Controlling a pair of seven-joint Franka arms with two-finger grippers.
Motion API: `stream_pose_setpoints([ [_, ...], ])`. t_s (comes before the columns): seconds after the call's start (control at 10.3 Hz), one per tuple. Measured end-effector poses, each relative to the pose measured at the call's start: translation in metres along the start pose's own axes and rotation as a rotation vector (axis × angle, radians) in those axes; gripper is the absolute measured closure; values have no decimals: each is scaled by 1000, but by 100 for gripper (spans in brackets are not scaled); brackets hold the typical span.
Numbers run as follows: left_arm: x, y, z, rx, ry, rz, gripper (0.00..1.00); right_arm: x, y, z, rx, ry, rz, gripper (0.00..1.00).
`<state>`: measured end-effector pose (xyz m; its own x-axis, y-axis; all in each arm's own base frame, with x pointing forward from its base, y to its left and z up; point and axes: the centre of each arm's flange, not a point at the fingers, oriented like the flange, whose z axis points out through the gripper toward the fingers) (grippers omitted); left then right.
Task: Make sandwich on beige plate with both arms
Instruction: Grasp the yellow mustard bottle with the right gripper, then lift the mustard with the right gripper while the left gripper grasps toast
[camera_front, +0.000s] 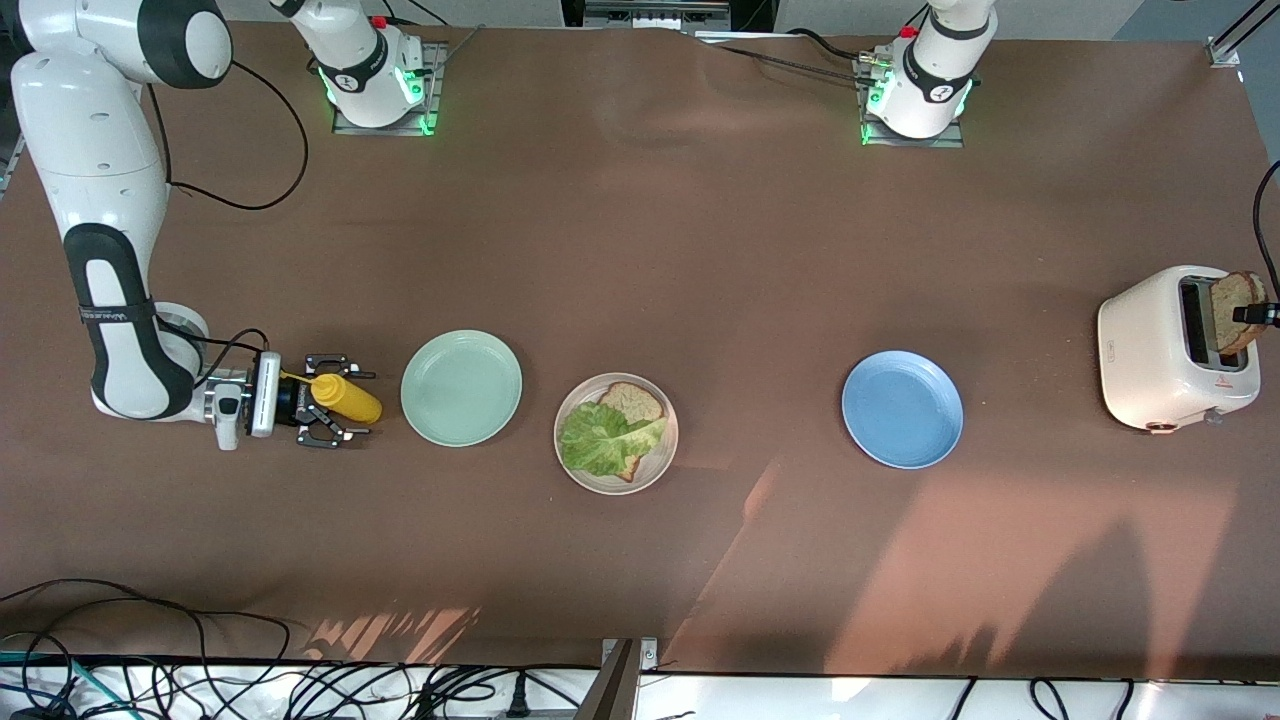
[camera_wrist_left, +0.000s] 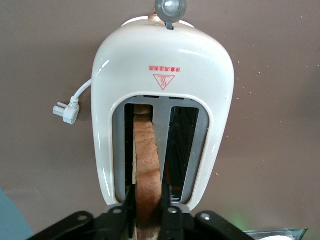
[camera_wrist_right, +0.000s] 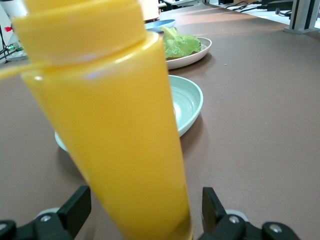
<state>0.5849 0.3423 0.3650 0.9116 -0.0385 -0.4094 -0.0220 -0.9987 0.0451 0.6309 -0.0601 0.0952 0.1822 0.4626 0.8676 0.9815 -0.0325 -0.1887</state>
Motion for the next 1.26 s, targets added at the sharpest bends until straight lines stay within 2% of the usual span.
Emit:
stream_pose_setpoints([
  [0.1, 0, 0, 0, 0, 0, 0, 86, 2, 1, -1, -1, 0, 7, 0],
  [0.39, 0, 0, -1, 1, 1, -1, 86, 8, 5, -4, -7, -2, 2, 2],
  [0.48, 0, 0, -1, 1, 2, -1, 86, 12, 7, -5, -10, -3, -6, 13],
  [0.68, -1, 0, -3, 3, 5, 0, 86, 19, 12, -6, -12, -7, -22, 45],
  [0.77, 0, 1, -3, 4, 5, 1, 90, 21, 13, -6, -9, -16, -30, 55],
  [0.87, 0, 2, -4, 5, 5, 3, 91, 25, 16, -7, -4, -35, -47, 61],
  [0.97, 1, 3, -4, 6, 6, 4, 91, 32, 21, -10, 4, -71, -76, 63],
  [1.06, 1, 4, -5, 7, 6, 5, 91, 46, 29, -11, 6, -137, -104, 64],
  [1.16, 1, 4, -5, 7, 6, 5, 91, 67, 34, -10, 14, -239, -100, 65],
  [1.26, 1, 4, -5, 7, 6, 5, 91, 95, 36, -7, 35, -367, -63, 66],
])
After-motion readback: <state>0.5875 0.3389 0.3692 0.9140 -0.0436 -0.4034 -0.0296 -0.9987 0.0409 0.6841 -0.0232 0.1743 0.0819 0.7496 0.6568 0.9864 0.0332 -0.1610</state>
